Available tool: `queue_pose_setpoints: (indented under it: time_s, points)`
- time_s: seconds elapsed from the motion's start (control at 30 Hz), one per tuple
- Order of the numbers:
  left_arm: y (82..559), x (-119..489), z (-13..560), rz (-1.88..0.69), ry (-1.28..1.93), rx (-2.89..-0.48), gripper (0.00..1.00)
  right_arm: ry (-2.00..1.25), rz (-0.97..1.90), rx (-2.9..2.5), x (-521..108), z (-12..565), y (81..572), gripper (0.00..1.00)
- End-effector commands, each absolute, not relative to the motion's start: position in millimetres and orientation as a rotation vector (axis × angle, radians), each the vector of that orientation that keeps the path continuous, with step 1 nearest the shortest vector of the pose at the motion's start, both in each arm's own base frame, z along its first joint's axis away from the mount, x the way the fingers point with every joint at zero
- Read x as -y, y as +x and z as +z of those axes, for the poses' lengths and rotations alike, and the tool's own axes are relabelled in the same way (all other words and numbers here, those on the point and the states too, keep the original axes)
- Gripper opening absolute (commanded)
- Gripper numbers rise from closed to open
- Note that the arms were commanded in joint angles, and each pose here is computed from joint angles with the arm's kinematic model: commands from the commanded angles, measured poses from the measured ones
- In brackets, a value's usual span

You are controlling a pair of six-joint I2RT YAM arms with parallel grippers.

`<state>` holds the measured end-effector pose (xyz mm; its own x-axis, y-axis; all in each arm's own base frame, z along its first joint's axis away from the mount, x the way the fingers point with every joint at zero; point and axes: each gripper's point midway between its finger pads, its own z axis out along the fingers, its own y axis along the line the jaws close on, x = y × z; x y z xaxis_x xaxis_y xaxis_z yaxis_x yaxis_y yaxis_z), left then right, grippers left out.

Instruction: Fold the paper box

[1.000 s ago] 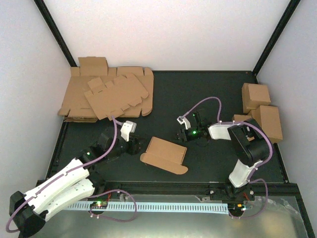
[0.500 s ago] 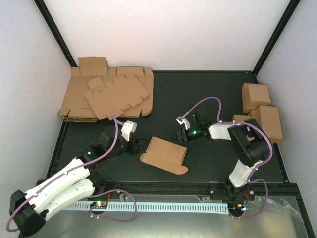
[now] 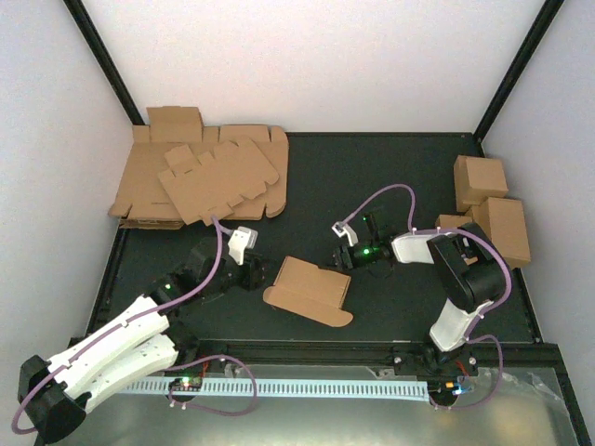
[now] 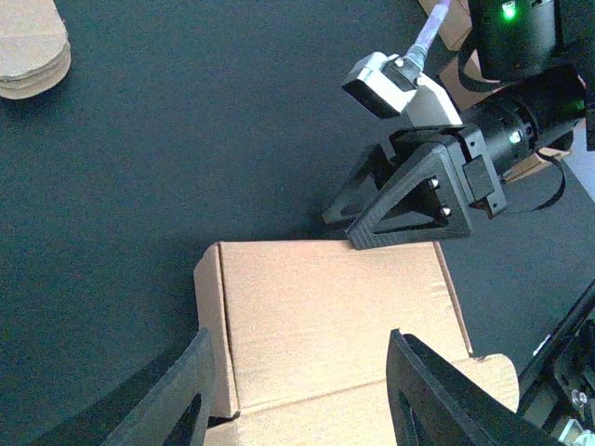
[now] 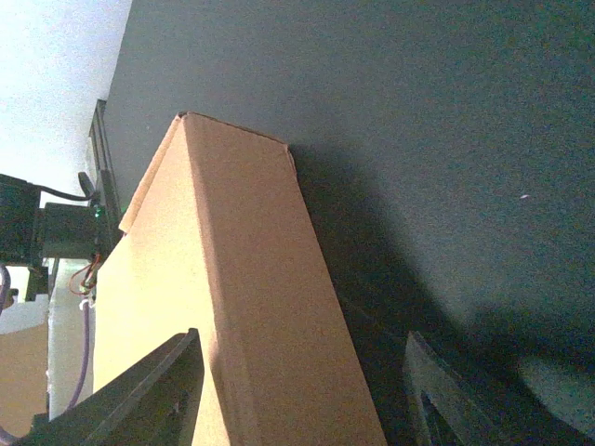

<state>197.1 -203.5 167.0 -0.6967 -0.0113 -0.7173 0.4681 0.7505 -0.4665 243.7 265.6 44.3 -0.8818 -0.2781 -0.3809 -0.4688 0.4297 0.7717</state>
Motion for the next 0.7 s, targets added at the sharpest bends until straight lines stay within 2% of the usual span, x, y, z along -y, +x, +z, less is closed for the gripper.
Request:
queue_pose_setpoints:
  time_s: [0.0, 0.47, 0.67]
  points:
    - [201, 210, 189, -0.876, 0.362, -2.157, 0.53, -0.69, 1.461, -2.456, -267, 48, 240, 0.63]
    - [201, 211, 188, -0.878, 0.367, -2.162, 0.54, -0.669, 1.471, -2.477, -267, 41, 241, 0.64]
    - [200, 210, 188, -0.874, 0.37, -2.161, 0.54, -0.656, 1.459, -2.493, -267, 36, 247, 0.51]
